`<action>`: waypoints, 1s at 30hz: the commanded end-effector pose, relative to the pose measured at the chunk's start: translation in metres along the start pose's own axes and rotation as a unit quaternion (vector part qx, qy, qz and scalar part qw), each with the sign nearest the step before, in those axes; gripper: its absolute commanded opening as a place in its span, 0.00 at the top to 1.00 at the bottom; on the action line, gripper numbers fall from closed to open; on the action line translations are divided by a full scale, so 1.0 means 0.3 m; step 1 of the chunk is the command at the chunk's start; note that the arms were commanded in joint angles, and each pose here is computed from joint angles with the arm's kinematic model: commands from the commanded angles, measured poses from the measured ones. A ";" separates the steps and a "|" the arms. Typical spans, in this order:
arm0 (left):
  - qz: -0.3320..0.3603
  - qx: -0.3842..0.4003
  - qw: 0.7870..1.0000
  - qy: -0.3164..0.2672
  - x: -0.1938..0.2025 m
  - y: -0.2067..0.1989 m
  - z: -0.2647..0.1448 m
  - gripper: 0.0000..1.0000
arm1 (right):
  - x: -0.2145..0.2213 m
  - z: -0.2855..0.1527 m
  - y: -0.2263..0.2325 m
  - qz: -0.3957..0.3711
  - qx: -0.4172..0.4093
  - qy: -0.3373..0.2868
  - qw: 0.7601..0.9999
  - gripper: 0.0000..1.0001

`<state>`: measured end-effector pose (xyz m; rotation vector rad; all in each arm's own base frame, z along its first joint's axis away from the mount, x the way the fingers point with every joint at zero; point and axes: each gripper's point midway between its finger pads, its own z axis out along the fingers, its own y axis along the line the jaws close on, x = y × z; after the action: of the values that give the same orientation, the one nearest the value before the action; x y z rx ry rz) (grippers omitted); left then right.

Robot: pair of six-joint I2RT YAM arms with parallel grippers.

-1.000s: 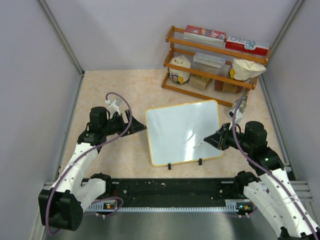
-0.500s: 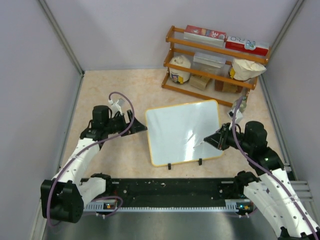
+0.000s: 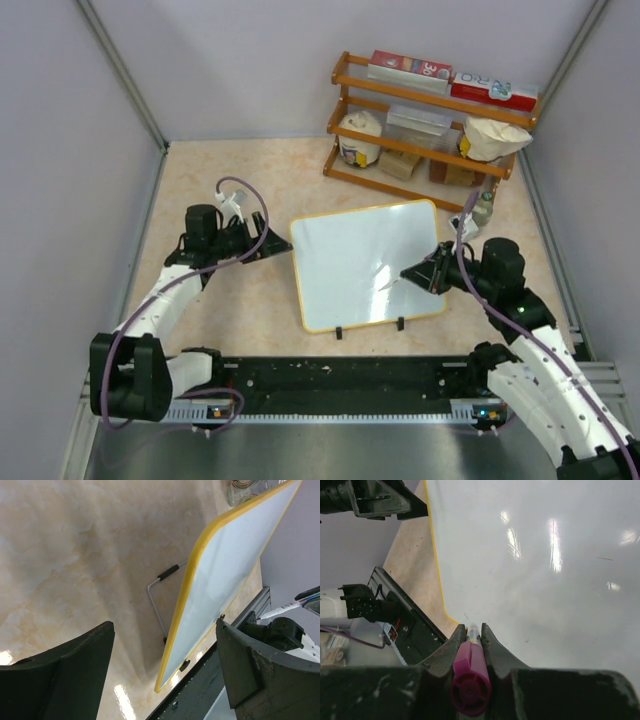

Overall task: Write a sentence on the whiteboard
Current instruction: Pick up the whiteboard from the center of the board.

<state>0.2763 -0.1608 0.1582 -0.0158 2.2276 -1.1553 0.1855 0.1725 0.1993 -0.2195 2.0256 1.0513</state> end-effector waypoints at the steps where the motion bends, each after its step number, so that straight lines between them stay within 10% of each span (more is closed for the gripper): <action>1: 0.050 0.020 0.997 -0.046 -0.114 -0.021 0.014 0.14 | -0.094 0.055 0.052 -0.006 -0.057 -0.036 0.998 1.00; 19: 0.096 0.233 0.967 -0.035 -0.043 -0.137 0.064 0.24 | -0.155 0.093 0.105 -0.002 -0.105 -0.042 0.994 1.00; 30: 0.119 0.223 0.968 0.005 0.045 -0.138 0.115 0.51 | -0.160 0.104 0.157 -0.022 -0.102 -0.042 0.994 1.00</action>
<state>0.2758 -0.2133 0.1674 0.3491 1.8960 -1.5256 0.2093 0.2088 0.2160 -0.2601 1.9429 1.2465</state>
